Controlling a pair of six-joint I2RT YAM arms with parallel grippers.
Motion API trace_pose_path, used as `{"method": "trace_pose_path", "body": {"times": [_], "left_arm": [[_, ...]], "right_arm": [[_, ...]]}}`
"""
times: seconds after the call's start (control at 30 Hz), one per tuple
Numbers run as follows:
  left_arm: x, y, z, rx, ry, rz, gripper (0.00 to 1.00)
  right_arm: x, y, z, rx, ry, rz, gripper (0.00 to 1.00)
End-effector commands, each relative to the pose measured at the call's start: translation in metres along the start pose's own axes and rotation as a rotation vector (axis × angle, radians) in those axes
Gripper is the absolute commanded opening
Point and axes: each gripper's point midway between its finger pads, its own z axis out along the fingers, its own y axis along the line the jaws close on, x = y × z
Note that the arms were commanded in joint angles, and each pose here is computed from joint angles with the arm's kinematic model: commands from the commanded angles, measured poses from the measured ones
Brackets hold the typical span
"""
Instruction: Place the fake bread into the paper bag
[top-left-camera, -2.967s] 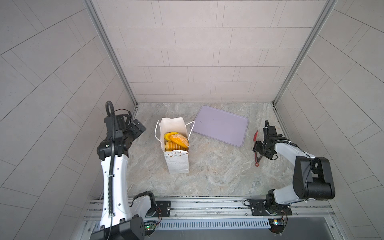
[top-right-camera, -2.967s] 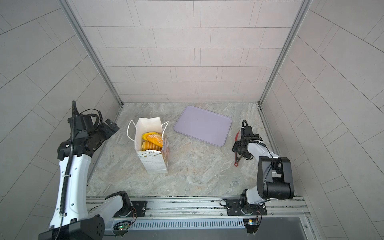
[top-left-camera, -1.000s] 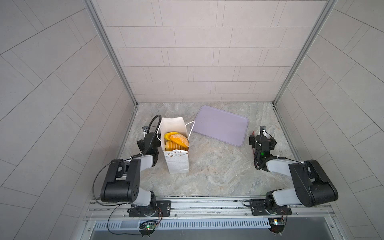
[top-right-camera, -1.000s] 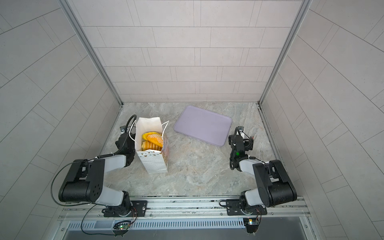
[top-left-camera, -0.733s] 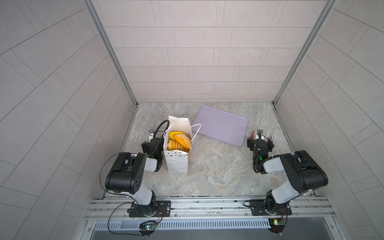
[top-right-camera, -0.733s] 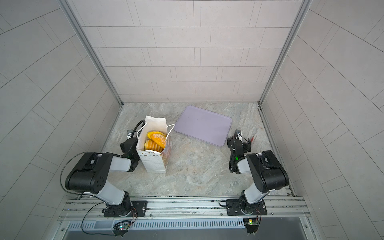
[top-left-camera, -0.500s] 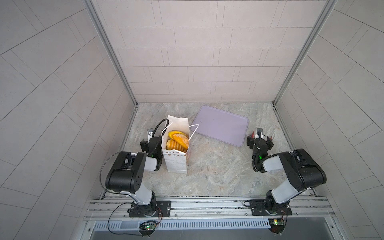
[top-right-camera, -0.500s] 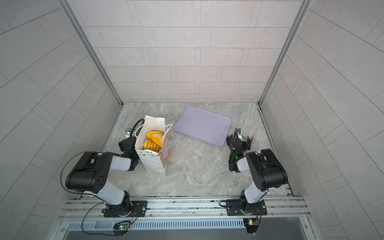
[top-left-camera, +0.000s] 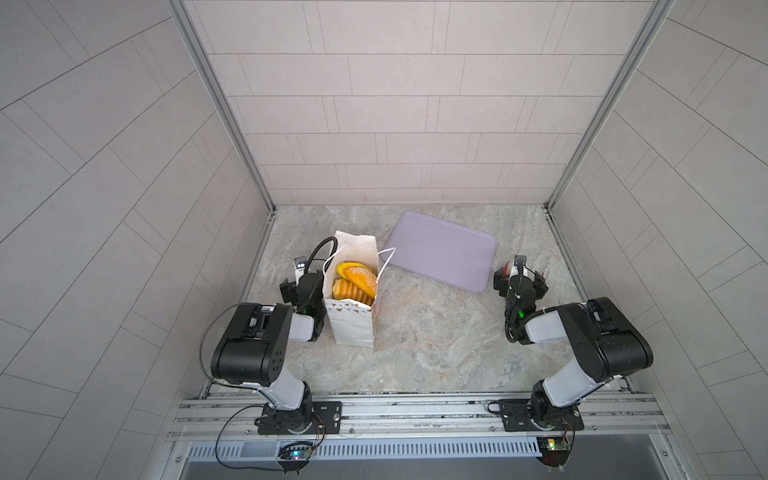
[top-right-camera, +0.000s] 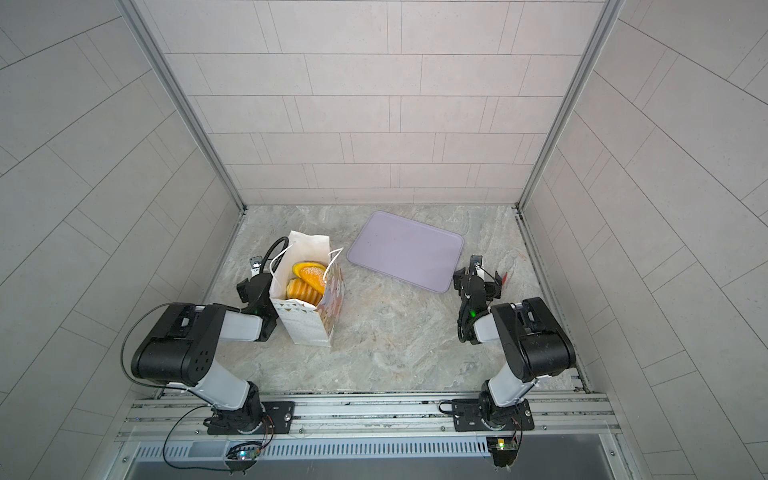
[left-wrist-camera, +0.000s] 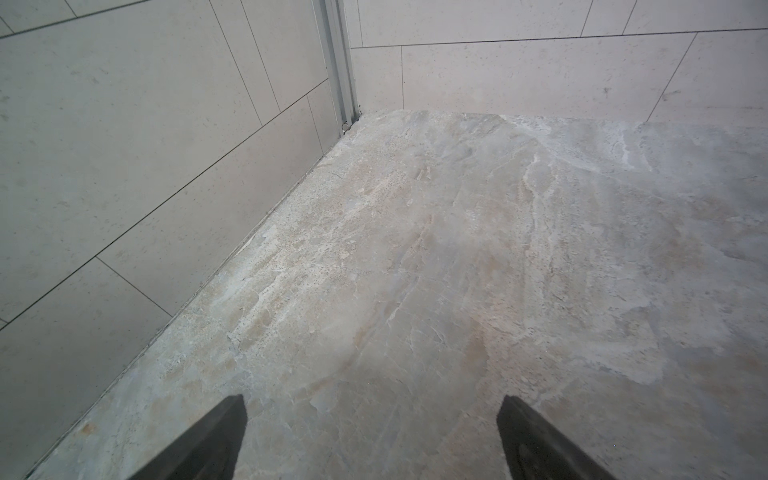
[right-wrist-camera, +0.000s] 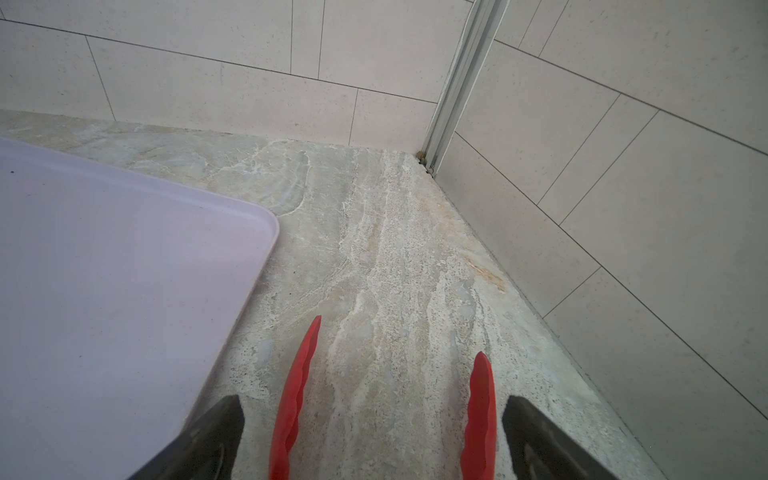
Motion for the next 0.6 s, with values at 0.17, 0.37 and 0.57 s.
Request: {"method": "trace_pose_path", "body": {"times": [0.17, 0.37, 0.57], "left_arm": [[-0.0142, -0.0011, 0.0014, -0.005, -0.046, -0.017, 1.0], [-0.0141, -0.0014, 0.0015, -0.005, -0.046, -0.014, 1.0], [-0.0137, -0.0015, 0.0023, -0.007, -0.042, -0.013, 1.0]], "right_arm": [[-0.0035, -0.0012, -0.0002, 0.002, -0.013, 0.001, 0.99], [-0.0041, -0.0006, -0.0001, 0.0, -0.014, 0.001, 0.99], [-0.0014, 0.0014, 0.006, -0.053, 0.005, 0.018, 0.99]]}}
